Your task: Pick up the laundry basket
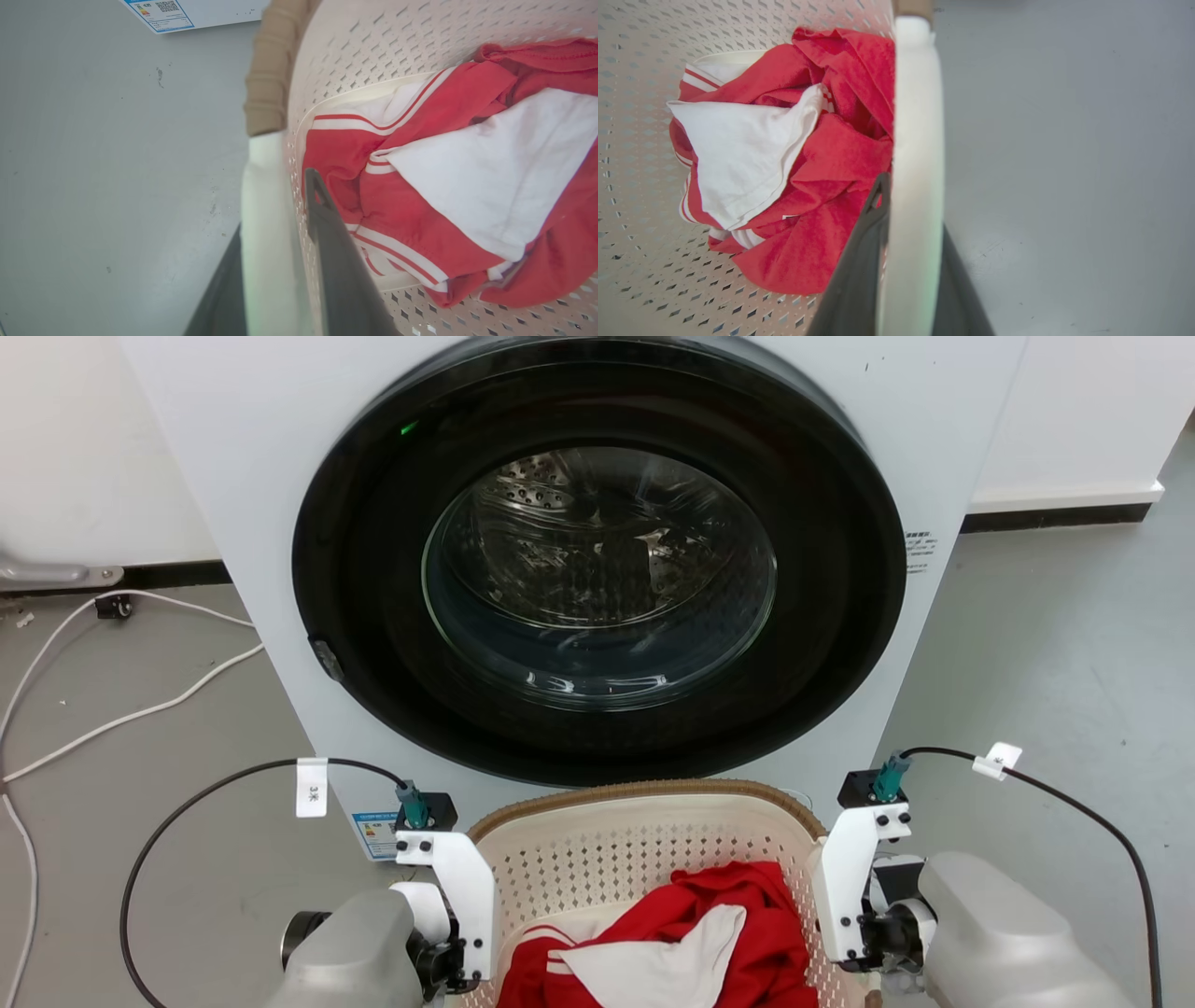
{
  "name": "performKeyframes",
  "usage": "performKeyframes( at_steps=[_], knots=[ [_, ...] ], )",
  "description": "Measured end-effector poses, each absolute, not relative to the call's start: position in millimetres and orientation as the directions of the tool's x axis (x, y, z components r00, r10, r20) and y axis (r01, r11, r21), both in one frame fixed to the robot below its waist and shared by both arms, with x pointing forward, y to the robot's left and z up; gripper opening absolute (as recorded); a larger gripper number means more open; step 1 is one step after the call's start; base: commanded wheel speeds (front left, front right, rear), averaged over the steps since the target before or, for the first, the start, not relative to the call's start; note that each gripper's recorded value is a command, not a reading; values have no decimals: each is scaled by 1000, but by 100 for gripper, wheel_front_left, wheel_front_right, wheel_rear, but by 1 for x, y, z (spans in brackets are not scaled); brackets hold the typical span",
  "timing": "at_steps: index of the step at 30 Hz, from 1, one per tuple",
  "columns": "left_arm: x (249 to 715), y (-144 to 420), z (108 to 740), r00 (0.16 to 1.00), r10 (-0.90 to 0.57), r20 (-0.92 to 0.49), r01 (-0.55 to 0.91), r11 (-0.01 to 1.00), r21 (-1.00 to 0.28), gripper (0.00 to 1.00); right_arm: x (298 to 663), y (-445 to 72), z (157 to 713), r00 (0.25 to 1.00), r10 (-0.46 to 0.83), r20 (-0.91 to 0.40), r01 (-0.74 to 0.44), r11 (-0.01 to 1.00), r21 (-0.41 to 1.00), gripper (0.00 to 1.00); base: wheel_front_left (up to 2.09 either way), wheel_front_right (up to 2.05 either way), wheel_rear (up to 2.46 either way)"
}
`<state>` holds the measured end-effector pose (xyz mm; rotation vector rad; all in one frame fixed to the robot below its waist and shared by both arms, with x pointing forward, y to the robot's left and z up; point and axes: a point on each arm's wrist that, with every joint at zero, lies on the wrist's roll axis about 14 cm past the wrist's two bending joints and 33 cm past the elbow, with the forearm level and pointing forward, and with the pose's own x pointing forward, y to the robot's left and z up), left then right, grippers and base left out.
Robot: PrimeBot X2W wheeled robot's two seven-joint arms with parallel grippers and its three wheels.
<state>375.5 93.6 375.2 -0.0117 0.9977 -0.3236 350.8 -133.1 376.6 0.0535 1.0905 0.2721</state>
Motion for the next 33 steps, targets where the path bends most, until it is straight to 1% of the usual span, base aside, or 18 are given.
performKeyframes(
  at_steps=[11, 33],
  knots=[
    [366, 93, 373, 498, -275, -823, 268, 951, -156, 0, 337, -132, 370, 416, 250, -874, -174, 966, 193, 0, 0, 0, 0],
    [367, 91, 370, 496, -281, -821, 270, 949, -162, 0, 336, -133, 366, 414, 249, -875, -167, 966, 196, 0, 0, 0, 0]
  ],
)
